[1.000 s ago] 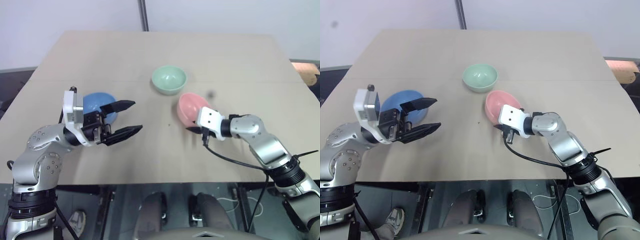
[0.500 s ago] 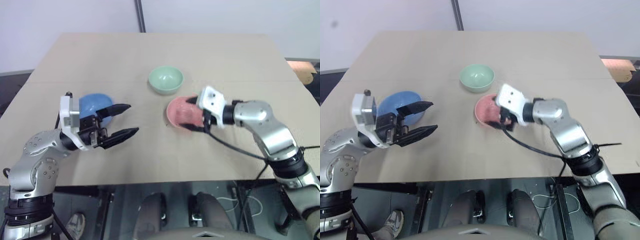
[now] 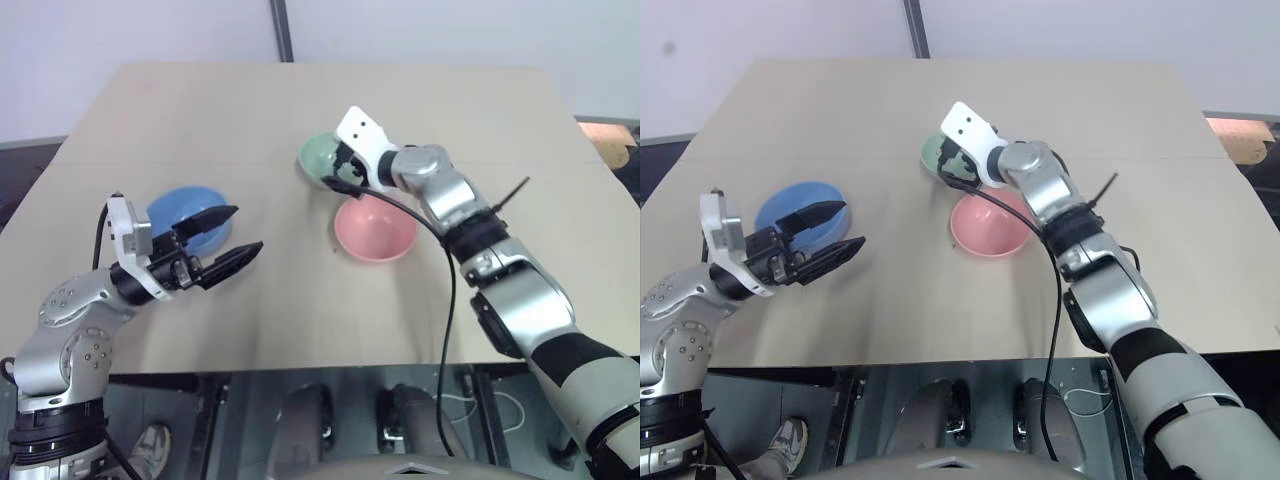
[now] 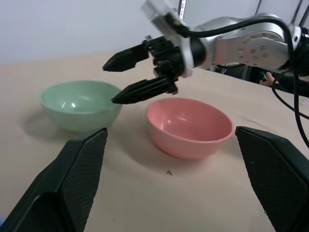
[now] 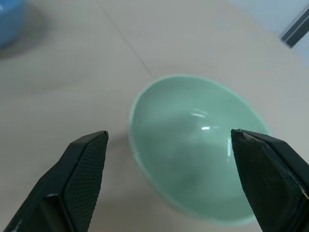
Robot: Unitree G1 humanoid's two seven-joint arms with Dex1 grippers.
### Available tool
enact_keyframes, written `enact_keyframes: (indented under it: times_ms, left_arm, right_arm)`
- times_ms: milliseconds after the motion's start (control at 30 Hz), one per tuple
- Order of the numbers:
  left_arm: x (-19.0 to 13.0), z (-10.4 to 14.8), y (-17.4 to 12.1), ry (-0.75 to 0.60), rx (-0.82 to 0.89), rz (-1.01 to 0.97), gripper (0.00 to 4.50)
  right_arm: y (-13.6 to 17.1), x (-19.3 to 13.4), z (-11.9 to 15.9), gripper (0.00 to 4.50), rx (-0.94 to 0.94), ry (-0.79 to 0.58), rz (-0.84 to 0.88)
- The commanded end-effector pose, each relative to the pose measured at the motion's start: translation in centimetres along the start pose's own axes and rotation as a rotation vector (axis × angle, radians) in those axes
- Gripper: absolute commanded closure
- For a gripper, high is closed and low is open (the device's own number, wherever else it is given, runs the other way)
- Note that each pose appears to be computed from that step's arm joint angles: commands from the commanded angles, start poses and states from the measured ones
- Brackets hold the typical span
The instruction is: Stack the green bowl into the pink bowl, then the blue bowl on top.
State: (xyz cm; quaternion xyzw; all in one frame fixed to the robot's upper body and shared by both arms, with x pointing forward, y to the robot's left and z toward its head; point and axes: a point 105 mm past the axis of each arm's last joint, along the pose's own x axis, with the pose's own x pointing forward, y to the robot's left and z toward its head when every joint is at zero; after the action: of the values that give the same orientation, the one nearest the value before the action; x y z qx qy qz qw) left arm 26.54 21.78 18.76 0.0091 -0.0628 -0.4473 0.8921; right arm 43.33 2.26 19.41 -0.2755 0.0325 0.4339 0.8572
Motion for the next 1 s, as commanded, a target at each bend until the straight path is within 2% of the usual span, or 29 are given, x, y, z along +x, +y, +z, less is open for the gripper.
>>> enact_keyframes:
  times_ms: [33, 67, 100, 200, 300, 333, 367, 433, 600, 767, 833, 900, 1000]
  left_arm:
    - [-0.3, 1.3, -0.5, -0.026, 0.055, 0.008, 0.00]
    - [-0.3, 1.2, -0.7, -0.026, 0.056, 0.010, 0.00]
    - [-0.4, 1.1, -0.9, -0.026, 0.056, 0.012, 0.00]
    - [-0.4, 0.9, -1.2, -0.026, 0.056, 0.019, 0.00]
    - [-0.4, 0.9, -1.4, -0.031, 0.061, 0.028, 0.00]
    - [-0.4, 1.0, -1.4, -0.032, 0.062, 0.030, 0.00]
    - [-0.4, 1.0, -1.4, -0.033, 0.062, 0.032, 0.00]
    - [-0.4, 1.0, -1.5, -0.036, 0.061, 0.034, 0.00]
    - [-0.5, 0.9, -1.6, -0.040, 0.061, 0.042, 0.00]
    - [-0.5, 0.7, -1.6, -0.046, 0.059, 0.051, 0.00]
    - [-0.2, 0.6, -1.6, -0.053, 0.057, 0.045, 0.00]
    - [0.0, 0.5, -1.6, -0.058, 0.054, 0.039, 0.00]
    - [0.4, 0.3, -1.4, -0.064, 0.046, 0.025, 0.00]
  right_arm:
    - [-0.2, 0.4, 1.1, 0.11, -0.054, -0.015, 0.009]
    - [-0.1, 0.6, 0.8, 0.11, -0.065, 0.002, 0.014]
    - [0.0, 0.7, 0.5, 0.33, -0.078, 0.018, 0.020]
    - [0.3, 1.0, -0.1, 1.29, -0.105, 0.041, 0.032]
    - [0.7, 1.2, -0.3, 2.91, -0.143, 0.054, 0.043]
    - [0.8, 1.3, -0.3, 3.22, -0.163, 0.055, 0.043]
    - [0.8, 1.4, -0.3, 3.80, -0.183, 0.056, 0.042]
    - [0.9, 1.4, -0.1, 4.43, -0.209, 0.052, 0.039]
    - [0.5, 1.3, 1.1, 4.43, -0.265, 0.007, 0.020]
    - [-0.3, 0.1, 4.7, 4.43, -0.265, -0.154, 0.035]
    - [-0.2, -1.6, 6.6, 4.43, -0.267, -0.246, 0.103]
    - [0.3, -3.6, 7.4, 4.43, -0.286, -0.297, 0.168]
    - [2.4, -9.4, 5.9, 4.43, -0.301, -0.284, 0.289]
